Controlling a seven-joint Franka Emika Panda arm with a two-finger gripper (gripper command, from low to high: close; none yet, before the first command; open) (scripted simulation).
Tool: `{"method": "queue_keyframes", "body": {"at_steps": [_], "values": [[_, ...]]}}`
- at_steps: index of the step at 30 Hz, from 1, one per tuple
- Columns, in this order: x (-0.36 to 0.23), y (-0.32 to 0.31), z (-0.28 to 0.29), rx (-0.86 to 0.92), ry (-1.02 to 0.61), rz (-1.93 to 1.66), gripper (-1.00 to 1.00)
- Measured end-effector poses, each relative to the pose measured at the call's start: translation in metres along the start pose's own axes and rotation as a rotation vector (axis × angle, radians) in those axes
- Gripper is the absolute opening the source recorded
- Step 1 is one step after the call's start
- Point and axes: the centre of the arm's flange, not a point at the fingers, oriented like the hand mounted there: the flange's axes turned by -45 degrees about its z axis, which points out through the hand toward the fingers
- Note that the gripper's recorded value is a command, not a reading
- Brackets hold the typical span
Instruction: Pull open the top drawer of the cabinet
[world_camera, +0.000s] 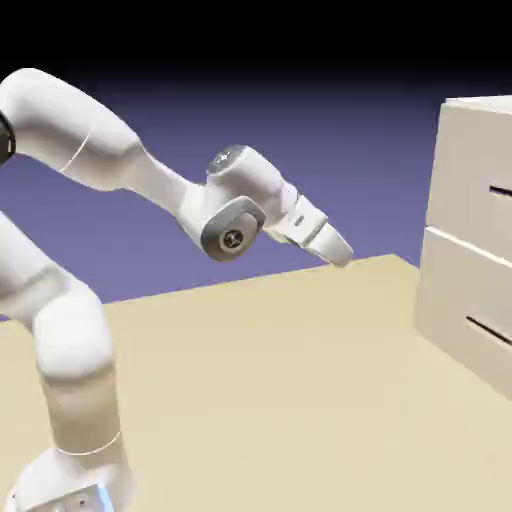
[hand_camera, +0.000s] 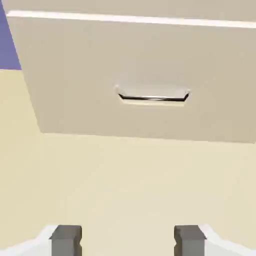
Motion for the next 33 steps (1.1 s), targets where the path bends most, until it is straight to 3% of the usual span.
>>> {"method": "queue_keyframes", "body": {"at_steps": [8, 16, 25, 33], "values": [[0.068, 0.057, -0.086, -0.127, 0.198, 0.026, 0.00], [0.113, 0.073, -0.177, -0.250, 0.390, -0.030, 0.00], [0.154, 0.039, -0.249, -0.389, 0.574, -0.202, 0.00], [0.191, -0.020, -0.258, -0.505, 0.683, -0.442, 0.00]]}}
